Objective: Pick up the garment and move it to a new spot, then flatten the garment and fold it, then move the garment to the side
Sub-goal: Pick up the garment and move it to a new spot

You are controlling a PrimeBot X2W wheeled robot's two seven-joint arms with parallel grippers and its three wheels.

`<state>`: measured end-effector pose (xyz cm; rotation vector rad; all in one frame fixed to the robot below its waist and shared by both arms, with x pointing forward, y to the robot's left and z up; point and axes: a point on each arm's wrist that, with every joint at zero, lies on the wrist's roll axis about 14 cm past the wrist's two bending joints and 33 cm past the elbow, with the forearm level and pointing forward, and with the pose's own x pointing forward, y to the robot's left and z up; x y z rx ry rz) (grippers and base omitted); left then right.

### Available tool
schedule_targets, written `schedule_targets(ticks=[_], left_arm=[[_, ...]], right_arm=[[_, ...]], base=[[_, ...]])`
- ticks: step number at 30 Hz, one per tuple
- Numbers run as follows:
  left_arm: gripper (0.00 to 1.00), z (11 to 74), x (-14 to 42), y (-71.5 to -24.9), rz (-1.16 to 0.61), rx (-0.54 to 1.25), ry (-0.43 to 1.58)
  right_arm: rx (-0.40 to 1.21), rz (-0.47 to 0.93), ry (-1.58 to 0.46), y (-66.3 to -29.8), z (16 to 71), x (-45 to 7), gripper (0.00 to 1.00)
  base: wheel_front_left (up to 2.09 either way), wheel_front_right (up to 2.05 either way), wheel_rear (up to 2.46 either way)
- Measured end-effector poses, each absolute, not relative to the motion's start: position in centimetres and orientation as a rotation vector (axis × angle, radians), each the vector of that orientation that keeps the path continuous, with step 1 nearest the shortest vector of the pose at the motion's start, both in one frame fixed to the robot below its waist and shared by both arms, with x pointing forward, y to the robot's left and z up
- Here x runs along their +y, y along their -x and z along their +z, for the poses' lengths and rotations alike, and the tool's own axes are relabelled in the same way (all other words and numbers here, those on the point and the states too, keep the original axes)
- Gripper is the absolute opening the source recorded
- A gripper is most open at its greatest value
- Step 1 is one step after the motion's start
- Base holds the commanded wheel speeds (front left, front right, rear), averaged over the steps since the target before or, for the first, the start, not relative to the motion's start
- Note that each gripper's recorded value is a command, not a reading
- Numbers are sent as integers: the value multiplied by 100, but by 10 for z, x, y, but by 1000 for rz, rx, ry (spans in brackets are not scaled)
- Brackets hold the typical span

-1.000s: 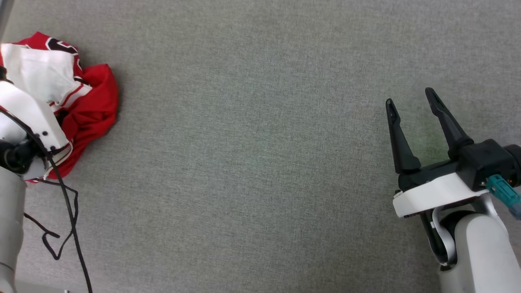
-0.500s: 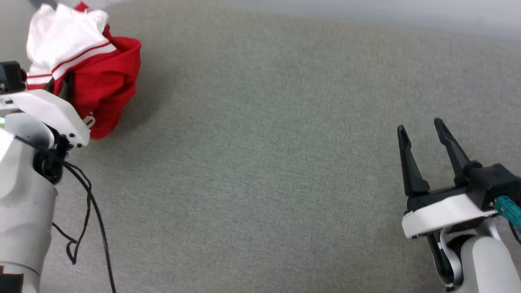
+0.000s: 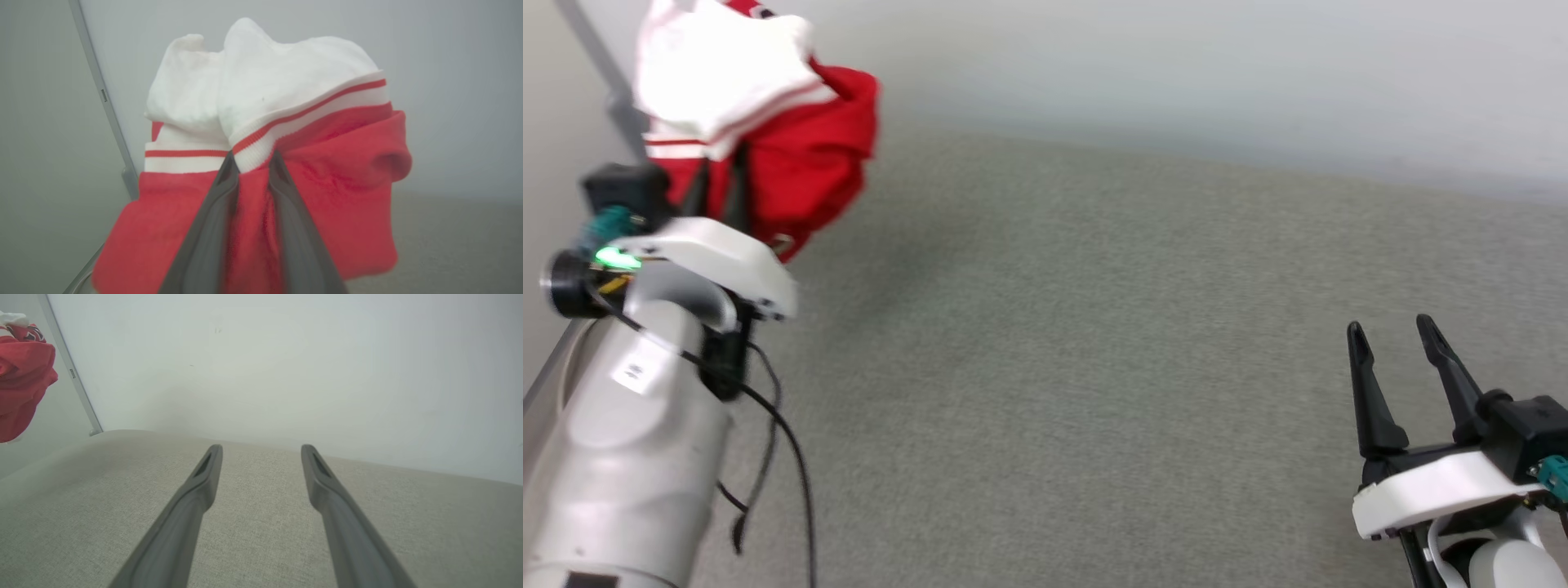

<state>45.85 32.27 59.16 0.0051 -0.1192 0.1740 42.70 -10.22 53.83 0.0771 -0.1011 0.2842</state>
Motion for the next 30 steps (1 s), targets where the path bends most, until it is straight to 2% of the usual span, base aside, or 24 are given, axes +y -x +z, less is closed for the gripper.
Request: schedule_targets(ticks=[11,20,24,30], left_arm=[[0,565,142,-471,-270,-95,49],[0,503,-17,-427,-688,102,77],[0,462,-56,-397,-818,238,66],[0,413,-74,-368,-901,409,65]], right_arm=[[-112,107,-70,-389,546,-168,100],[-100,-51,-87,-360,539,-220,100],[-74,-100,-93,-353,528,-234,100],[-40,-149,-88,-348,516,-248,100]], base=[[0,0,0],[0,0,0],[0,0,0],[0,0,0]])
